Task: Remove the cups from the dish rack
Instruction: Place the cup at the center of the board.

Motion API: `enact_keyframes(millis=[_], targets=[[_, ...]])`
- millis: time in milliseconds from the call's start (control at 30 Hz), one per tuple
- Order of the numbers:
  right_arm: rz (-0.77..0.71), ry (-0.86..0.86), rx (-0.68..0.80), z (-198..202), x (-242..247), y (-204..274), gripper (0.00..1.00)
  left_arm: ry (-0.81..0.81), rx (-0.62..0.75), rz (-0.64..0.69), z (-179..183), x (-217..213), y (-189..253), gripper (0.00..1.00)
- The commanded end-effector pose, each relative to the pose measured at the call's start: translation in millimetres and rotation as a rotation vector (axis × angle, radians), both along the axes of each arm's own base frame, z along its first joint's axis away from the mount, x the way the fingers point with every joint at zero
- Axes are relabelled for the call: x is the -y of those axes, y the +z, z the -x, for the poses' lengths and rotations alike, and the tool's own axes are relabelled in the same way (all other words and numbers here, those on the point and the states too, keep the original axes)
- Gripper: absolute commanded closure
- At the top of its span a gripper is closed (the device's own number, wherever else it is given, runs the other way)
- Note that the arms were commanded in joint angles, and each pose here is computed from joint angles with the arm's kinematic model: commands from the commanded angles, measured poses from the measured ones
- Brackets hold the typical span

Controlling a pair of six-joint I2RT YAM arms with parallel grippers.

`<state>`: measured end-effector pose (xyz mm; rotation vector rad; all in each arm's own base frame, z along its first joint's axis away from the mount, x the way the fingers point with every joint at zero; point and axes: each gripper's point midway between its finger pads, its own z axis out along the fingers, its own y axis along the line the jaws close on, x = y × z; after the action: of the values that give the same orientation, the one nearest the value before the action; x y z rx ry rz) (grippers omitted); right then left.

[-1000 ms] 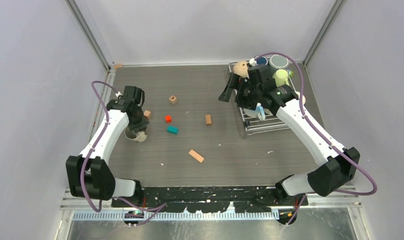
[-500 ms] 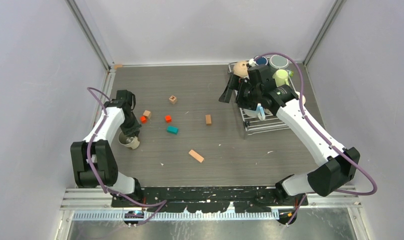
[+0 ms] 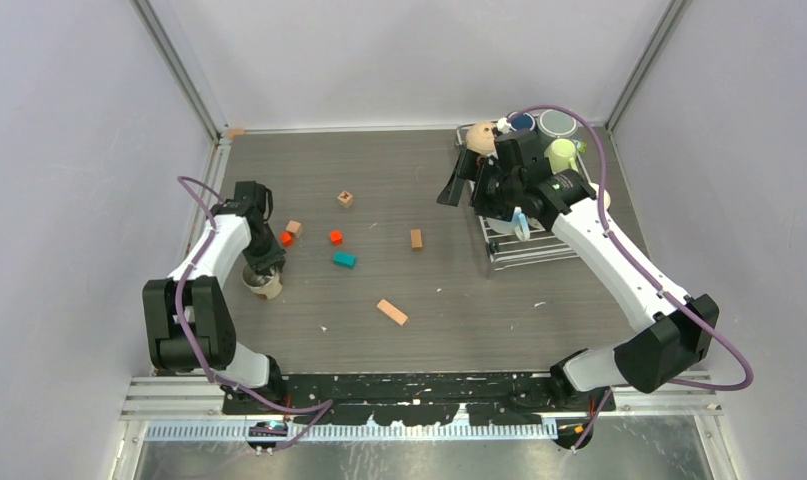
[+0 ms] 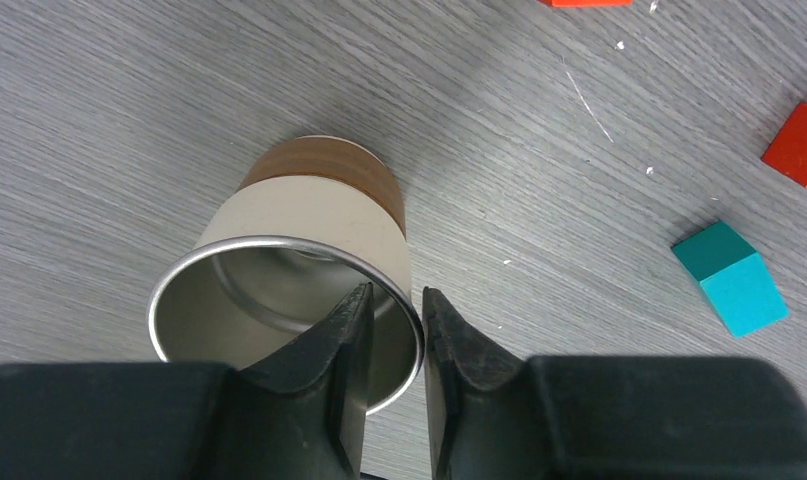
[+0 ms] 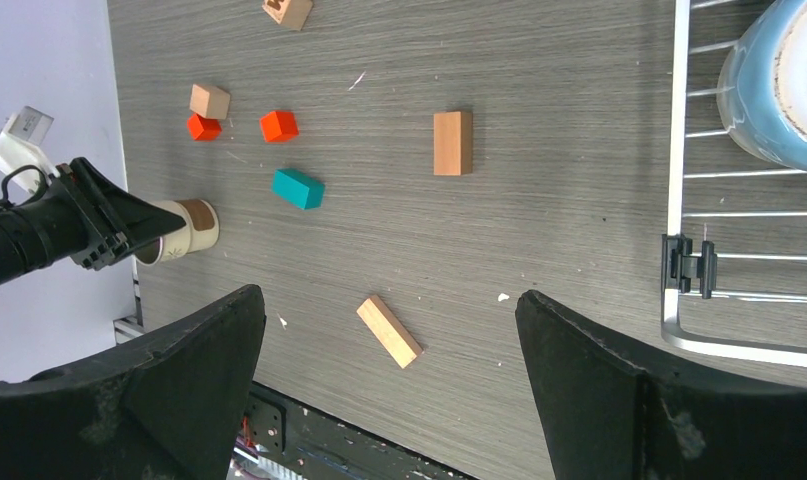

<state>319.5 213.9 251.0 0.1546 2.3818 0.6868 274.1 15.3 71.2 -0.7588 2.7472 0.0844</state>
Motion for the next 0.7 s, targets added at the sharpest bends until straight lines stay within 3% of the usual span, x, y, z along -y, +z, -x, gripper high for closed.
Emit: enact_keyframes(millis=[0, 300, 667], targets=[[-0.006, 0.000, 0.050, 0, 3, 13, 0.00, 0.008, 0.041, 0.016, -9, 2, 4, 0.71], [-0.007, -0.005, 0.055, 0, 4, 15, 0.00, -0.006, 0.096, 0.034, -14, 5, 30, 0.55], [0.001, -0.023, 0.063, 2, 8, 19, 0.00, -0.039, 0.194, 0.066, -13, 13, 69, 0.26]])
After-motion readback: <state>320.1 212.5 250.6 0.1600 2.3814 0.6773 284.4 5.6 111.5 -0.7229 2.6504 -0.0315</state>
